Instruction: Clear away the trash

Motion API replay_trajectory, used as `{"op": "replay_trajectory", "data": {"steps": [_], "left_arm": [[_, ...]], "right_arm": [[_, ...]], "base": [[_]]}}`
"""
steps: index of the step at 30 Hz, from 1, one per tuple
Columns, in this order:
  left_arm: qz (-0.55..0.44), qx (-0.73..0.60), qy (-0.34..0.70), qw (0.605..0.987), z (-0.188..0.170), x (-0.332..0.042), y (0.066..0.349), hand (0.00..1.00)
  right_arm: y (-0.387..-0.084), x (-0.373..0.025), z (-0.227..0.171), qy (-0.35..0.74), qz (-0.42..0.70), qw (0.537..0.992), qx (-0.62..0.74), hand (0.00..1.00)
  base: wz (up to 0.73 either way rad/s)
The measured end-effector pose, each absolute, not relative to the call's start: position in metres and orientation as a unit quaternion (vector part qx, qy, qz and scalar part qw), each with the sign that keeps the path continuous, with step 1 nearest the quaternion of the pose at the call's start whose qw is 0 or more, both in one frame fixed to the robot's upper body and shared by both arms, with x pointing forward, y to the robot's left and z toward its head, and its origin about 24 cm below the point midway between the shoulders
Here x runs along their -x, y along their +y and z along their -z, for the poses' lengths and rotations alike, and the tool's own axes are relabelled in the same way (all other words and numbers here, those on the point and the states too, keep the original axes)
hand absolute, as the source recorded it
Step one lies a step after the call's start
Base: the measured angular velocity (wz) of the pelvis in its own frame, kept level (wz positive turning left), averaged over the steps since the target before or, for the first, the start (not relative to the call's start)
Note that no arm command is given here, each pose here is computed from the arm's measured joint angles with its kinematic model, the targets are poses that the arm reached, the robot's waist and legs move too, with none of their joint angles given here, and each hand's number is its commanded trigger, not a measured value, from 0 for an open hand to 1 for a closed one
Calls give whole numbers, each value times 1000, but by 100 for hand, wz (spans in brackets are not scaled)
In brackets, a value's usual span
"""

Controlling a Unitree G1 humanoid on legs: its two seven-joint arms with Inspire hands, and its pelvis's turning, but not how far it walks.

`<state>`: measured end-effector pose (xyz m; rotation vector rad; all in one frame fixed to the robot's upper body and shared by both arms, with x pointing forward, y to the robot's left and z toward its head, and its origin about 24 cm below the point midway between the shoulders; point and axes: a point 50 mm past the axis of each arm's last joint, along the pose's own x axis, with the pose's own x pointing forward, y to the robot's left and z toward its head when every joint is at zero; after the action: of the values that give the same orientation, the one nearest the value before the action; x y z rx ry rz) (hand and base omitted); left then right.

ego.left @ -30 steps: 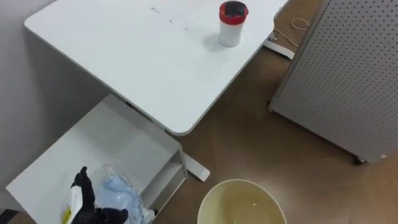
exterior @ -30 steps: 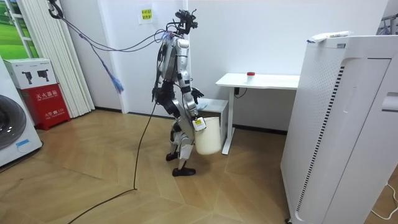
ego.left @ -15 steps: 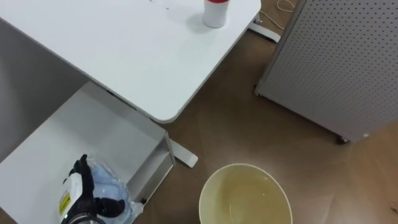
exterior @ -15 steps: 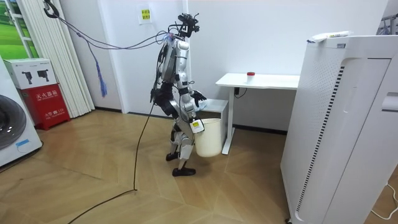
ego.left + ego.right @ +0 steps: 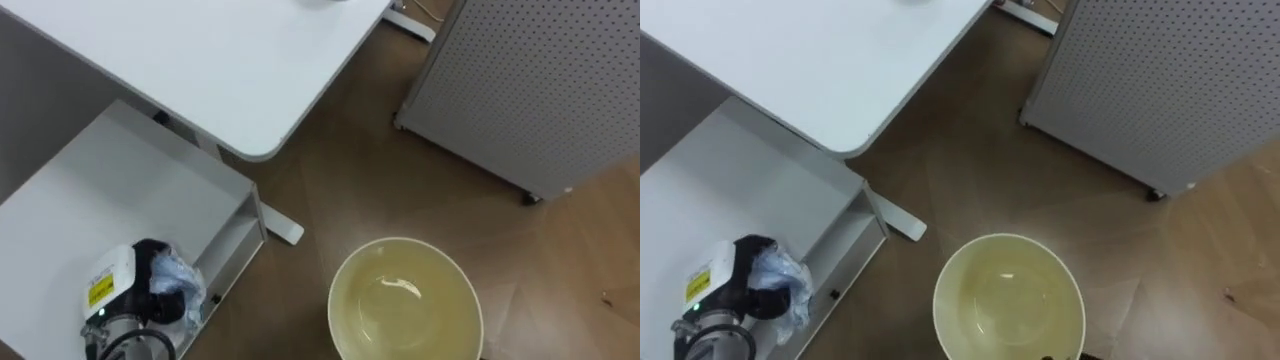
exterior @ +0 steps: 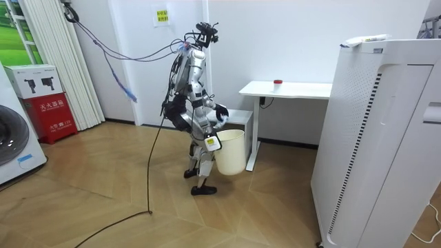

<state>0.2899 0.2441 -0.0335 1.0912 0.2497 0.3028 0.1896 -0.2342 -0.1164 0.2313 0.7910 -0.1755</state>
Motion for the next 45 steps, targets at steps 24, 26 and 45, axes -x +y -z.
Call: {"op": "replay_trajectory", "data": {"steps": [24,26,45], "left_arm": [[-126,-499,200,834,64,-266,235,100],[-125,-472,197,850,67,-264,226,100],[153,-362,205,896,108,-213,99,100]], "right_arm": [[-221,-191,121,390,85,908,-123,100],[-216,-192,121,383,81,911,-127,100],[-190,-179,134,402,34,908,-111,100]], "base": [[-3],[0],[2]]}}
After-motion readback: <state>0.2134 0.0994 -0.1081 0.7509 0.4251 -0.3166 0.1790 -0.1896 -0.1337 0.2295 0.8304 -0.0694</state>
